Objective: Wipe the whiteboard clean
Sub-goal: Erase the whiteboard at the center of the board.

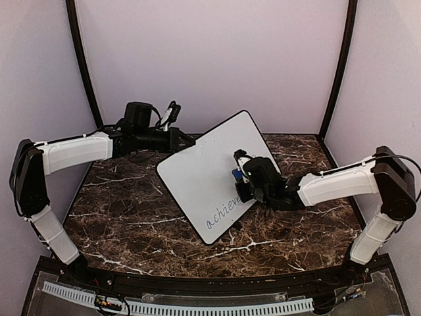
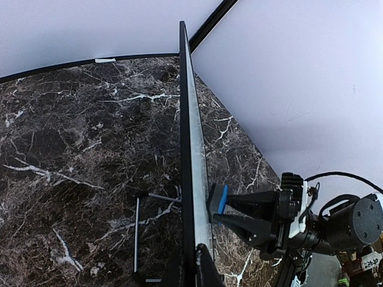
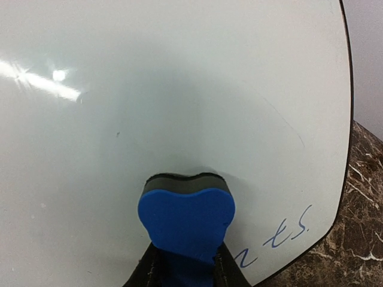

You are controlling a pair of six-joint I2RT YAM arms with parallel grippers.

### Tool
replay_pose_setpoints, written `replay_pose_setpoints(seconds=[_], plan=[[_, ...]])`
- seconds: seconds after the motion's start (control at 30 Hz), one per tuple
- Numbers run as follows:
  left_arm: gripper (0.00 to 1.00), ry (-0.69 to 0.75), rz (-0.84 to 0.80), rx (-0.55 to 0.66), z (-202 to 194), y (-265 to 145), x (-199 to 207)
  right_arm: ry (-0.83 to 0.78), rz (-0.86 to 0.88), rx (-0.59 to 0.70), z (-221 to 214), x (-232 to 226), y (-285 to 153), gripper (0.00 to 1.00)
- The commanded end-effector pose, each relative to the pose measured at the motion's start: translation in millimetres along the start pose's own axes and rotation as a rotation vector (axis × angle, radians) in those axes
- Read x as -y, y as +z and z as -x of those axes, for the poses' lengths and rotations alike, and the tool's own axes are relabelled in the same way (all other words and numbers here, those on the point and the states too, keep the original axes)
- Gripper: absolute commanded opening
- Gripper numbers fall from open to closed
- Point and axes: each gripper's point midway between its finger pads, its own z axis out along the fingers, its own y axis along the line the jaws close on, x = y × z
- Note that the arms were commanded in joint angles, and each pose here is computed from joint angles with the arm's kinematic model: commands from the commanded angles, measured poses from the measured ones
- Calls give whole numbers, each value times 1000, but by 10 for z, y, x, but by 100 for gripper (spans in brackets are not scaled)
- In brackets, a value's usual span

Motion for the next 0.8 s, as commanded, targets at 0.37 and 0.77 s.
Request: replay_pose_setpoints(seconds=[0.37, 0.77], plan=[[0, 53, -89, -113, -362, 145, 265, -47, 165, 51, -99, -932, -402, 24], [0, 58, -87, -110, -354, 142, 271, -78, 224, 78, -196, -1457, -594, 24]])
